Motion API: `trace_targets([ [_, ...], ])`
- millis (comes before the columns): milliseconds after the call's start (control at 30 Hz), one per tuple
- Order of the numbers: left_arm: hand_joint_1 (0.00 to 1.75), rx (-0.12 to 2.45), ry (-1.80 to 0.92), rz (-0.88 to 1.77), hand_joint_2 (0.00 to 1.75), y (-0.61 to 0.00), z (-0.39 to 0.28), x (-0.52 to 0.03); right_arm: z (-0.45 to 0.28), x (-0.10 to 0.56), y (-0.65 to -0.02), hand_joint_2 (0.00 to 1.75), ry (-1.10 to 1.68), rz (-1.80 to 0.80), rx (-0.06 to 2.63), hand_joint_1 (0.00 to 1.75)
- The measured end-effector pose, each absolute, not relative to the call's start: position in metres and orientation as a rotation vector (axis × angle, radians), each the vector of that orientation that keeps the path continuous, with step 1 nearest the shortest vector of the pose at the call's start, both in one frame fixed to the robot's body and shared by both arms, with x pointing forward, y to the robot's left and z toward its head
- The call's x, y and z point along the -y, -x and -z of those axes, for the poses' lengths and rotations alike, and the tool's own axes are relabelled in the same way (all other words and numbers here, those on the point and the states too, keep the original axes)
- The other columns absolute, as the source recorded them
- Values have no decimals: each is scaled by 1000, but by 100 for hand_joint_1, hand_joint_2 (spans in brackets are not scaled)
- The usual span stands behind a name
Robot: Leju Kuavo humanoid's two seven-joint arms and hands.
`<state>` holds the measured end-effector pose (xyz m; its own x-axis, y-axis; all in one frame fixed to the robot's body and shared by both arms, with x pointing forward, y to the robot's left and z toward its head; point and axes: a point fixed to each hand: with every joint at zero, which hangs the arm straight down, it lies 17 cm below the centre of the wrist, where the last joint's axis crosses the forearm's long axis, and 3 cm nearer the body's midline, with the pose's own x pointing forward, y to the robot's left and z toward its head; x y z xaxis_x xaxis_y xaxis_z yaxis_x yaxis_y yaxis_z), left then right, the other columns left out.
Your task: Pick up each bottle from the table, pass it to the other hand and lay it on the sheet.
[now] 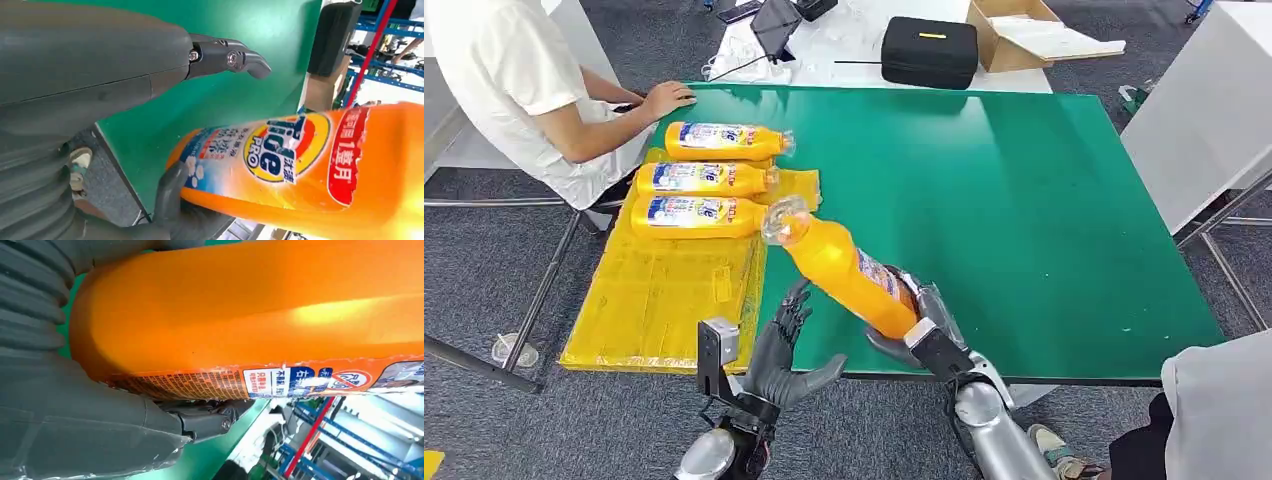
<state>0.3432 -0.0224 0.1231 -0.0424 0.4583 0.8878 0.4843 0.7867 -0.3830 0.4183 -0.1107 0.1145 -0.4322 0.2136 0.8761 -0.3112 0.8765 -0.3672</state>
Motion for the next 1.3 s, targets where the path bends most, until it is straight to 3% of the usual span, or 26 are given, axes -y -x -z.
trace_targets([
  [233,0,1666,833,0,175,-343,-134,27,-115,87,-409,175,-170,-637,1923,175],
  [567,0,1622,975,-240,175,-362,-174,11,-99,63,-404,175,-228,-702,1891,175],
  [1133,0,1690,959,-324,175,-375,-202,-9,-74,54,-399,175,-226,-738,1833,171],
  [1167,9,1683,957,-327,175,-376,-201,-9,-74,54,-399,175,-225,-739,1832,173],
  [1233,68,1661,944,-335,175,-381,-198,-9,-73,52,-400,175,-228,-743,1832,171],
  [1267,84,1645,944,-336,175,-384,-196,-8,-73,52,-400,175,-225,-742,1832,169],
  [1300,80,1640,940,-330,175,-386,-194,-7,-73,52,-400,175,-224,-741,1833,171],
])
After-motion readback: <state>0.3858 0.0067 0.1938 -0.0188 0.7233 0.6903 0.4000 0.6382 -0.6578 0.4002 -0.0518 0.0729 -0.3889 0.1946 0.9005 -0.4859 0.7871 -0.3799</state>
